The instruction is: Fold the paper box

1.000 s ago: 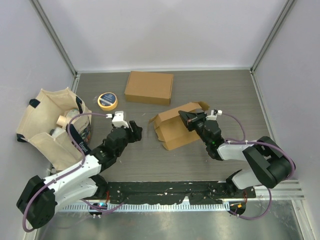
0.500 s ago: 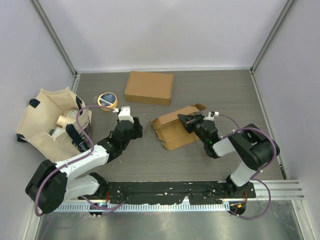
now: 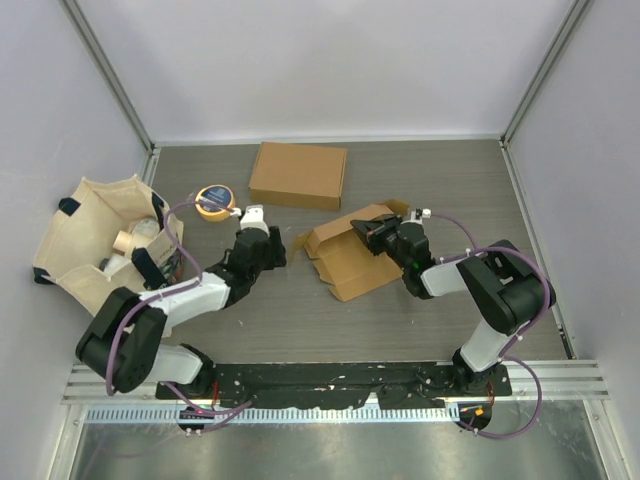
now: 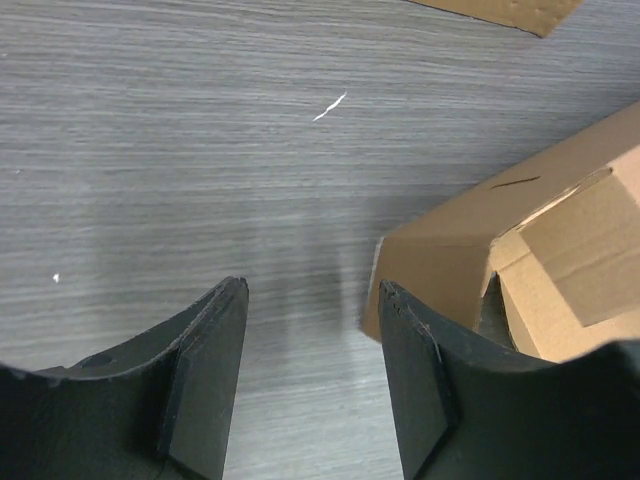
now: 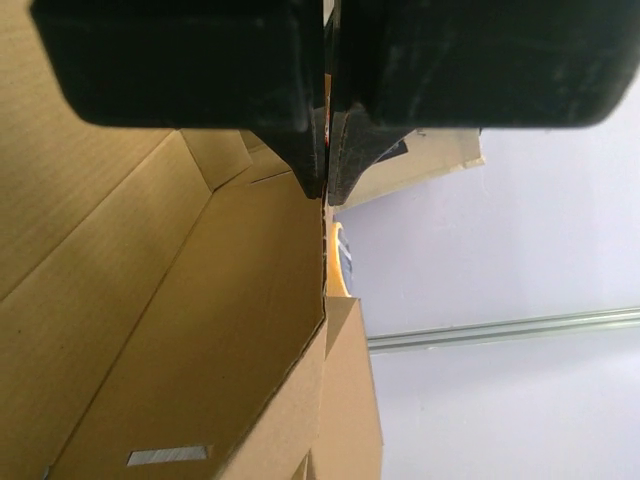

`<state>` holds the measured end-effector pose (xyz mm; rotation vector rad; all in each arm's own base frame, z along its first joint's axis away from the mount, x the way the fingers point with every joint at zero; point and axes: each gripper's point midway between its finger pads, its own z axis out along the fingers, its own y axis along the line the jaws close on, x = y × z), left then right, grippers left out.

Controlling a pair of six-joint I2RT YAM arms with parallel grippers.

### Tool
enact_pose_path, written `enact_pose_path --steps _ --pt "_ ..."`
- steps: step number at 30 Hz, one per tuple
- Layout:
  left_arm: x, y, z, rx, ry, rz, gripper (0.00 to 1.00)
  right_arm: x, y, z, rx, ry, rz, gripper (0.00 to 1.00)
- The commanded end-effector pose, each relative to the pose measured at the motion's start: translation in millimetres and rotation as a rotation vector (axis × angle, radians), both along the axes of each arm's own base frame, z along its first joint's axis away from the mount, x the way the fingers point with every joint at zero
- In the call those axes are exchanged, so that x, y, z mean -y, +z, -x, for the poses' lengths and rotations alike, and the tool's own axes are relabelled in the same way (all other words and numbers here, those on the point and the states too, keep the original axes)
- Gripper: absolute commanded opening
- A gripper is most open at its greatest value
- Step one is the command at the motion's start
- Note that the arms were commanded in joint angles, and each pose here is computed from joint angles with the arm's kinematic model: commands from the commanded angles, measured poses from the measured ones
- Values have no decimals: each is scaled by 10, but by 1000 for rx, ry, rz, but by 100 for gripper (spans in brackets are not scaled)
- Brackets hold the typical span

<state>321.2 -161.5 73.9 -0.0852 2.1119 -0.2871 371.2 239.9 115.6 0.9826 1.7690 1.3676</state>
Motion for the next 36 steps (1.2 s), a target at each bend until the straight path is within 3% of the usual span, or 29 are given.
enact_pose_path --steps 1,4,8,15,24,36 --pt "226 109 -168 28 -80 59 58 26 -183 -34 -88 -2 89 1" --pt "448 128 -215 38 -157 127 59 69 -186 -97 -103 -42 95 1" --pt "771 10 -237 -2 -280 199 51 73 -209 -125 -130 -60 69 1" --pt "883 80 -443 75 -280 228 53 56 -273 -112 -163 -61 47 1" --pt "1034 273 -249 205 -472 215 68 47 -284 -105 -158 -52 53 1" --pt "1550 388 -283 218 -634 335 52 50 -348 -113 -160 -53 84 1"
